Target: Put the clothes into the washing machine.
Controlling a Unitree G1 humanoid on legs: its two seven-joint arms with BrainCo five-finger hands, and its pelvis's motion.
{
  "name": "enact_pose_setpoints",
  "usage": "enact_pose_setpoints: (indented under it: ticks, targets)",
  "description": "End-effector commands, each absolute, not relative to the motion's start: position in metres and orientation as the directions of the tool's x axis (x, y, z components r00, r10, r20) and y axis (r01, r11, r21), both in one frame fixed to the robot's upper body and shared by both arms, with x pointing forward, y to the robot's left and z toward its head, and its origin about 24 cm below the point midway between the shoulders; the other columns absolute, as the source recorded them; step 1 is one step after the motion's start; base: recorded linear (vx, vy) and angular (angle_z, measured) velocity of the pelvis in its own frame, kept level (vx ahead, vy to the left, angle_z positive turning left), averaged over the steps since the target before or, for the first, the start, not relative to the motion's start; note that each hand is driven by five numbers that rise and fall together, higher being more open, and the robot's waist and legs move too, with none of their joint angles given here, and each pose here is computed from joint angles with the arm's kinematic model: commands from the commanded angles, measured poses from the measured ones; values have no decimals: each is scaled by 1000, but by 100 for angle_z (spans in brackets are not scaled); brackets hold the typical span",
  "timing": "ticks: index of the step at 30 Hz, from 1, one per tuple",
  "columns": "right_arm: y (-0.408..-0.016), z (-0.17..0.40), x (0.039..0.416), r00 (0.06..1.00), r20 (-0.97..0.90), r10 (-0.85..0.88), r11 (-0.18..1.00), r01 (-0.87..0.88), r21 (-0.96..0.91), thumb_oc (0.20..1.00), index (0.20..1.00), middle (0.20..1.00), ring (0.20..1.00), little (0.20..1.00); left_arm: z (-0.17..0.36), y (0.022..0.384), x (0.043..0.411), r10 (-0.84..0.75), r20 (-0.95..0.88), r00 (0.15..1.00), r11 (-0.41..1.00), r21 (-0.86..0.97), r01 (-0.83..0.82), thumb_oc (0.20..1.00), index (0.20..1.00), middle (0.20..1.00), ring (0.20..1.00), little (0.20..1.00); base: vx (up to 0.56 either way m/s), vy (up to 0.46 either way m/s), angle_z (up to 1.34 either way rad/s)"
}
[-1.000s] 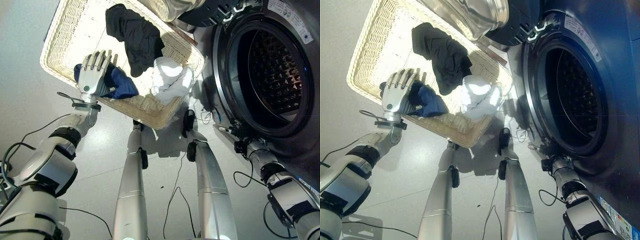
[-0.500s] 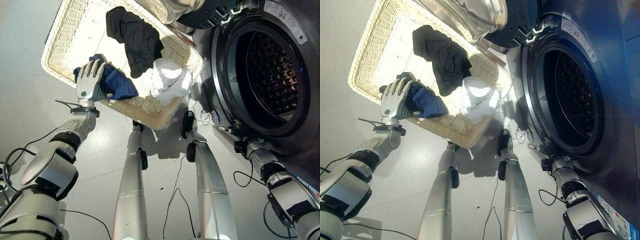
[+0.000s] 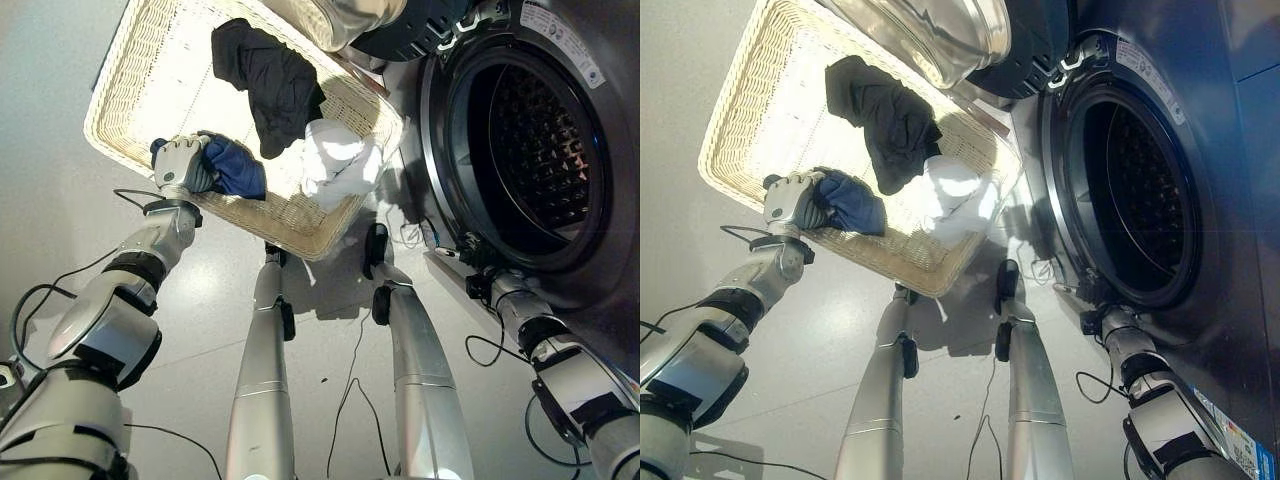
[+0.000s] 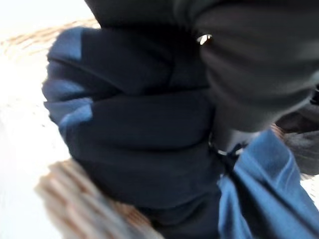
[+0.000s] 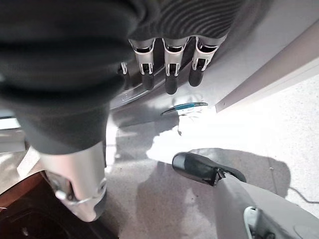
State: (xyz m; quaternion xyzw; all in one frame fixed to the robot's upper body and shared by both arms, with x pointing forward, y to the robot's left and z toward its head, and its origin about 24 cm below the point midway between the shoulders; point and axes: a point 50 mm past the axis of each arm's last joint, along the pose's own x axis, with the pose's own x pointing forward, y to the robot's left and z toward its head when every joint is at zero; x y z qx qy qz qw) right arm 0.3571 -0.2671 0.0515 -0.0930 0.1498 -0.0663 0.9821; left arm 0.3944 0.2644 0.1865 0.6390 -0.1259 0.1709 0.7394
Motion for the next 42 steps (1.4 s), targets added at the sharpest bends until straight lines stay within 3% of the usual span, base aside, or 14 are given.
enact_pose_setpoints:
  ticks: [1,9,12,18,22,30,37,42]
  targets:
    - [-289,49,347,928,-304,-216,961,145,-237,1000,1000,1000,1000,1000,138,269,389,166,199,966,161,961,-226,200,200,200,200,200,0,0,0]
    - [-285,59,353,948,-250,-197,969,149,-199,1000,1000,1000,1000,1000,136,264,391,164,157,974,191,964,-187,200,200,200,200,200,0,0,0]
    - [-280,74,360,972,-154,-178,980,160,-122,1000,1000,1000,1000,1000,141,264,390,192,215,958,327,906,-269,200,200,200,200,200,0,0,0]
    - [-260,97,360,986,54,-161,987,159,35,1000,1000,1000,1000,1000,162,257,382,288,458,841,622,578,-528,200,200,200,200,200,0,0,0]
    - [-242,114,355,975,180,-133,982,105,155,1000,1000,1000,1000,1000,173,245,368,320,604,730,734,329,-594,200,200,200,200,200,-8,-25,0]
    - [-194,148,329,913,407,16,921,-172,349,1000,1000,1000,1000,1000,195,181,330,91,858,505,863,185,-471,200,200,200,200,200,-9,-37,5]
    - [-159,167,317,843,486,231,826,-434,360,1000,1000,1000,1000,1000,227,143,307,-191,933,305,845,315,-433,200,200,200,200,200,3,-6,2]
    - [-141,177,312,781,503,369,759,-566,322,1000,1000,1000,1000,1000,242,125,297,-338,915,219,813,402,-422,200,200,200,200,200,0,0,0]
